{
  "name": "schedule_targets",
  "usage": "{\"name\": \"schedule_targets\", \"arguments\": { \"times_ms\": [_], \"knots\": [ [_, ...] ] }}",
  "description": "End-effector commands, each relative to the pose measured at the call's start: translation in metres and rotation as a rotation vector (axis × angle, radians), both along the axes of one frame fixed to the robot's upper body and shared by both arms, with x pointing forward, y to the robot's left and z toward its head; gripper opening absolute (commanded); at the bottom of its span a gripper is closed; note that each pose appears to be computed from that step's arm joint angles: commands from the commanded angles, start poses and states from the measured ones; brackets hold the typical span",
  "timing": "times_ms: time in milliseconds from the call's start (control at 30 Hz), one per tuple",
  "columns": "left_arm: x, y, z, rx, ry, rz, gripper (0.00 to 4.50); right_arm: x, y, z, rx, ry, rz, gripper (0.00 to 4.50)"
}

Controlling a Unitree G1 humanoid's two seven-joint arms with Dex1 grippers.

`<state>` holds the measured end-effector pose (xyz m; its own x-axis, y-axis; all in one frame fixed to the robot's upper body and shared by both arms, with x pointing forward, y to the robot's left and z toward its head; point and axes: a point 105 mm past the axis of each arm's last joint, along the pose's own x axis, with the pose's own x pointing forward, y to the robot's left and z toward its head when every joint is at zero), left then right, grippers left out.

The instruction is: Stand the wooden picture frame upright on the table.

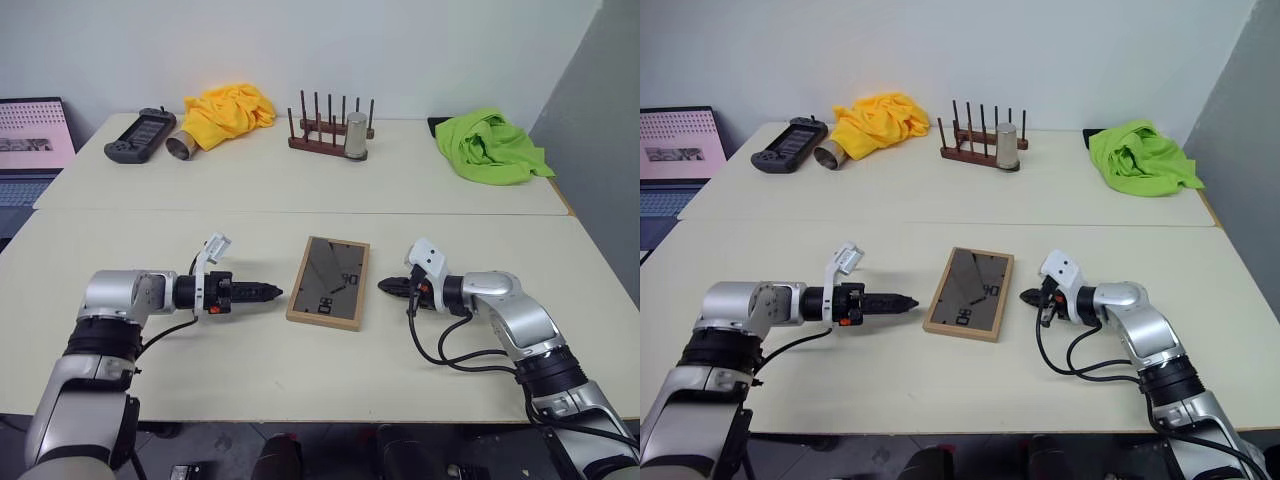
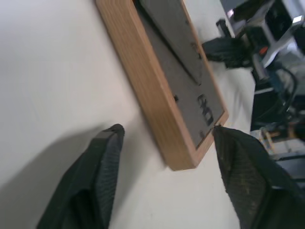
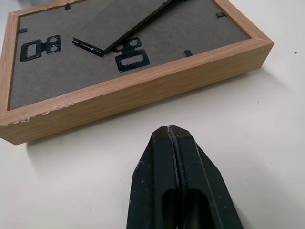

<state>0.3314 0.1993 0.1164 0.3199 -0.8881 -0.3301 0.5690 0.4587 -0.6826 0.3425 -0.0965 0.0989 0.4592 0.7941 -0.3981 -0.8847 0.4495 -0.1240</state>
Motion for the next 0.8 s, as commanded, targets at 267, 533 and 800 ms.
{"name": "schedule_targets", "arguments": {
  "times_ms": [267, 533, 800],
  "knots": [
    [0.001, -0.023, -0.029, 0.007, 0.182, -0.051, 4.43, -0.003, 0.034, 0.008, 0.016, -0.061, 0.070, 0.00],
    [0.001, -0.055, -0.021, -0.067, 0.157, -0.153, 4.43, -0.001, 0.055, 0.014, 0.042, -0.074, 0.096, 0.00],
    [0.003, -0.053, -0.010, -0.104, 0.116, -0.153, 3.73, -0.001, 0.050, 0.009, 0.037, -0.069, 0.077, 0.00]
  ]
}}
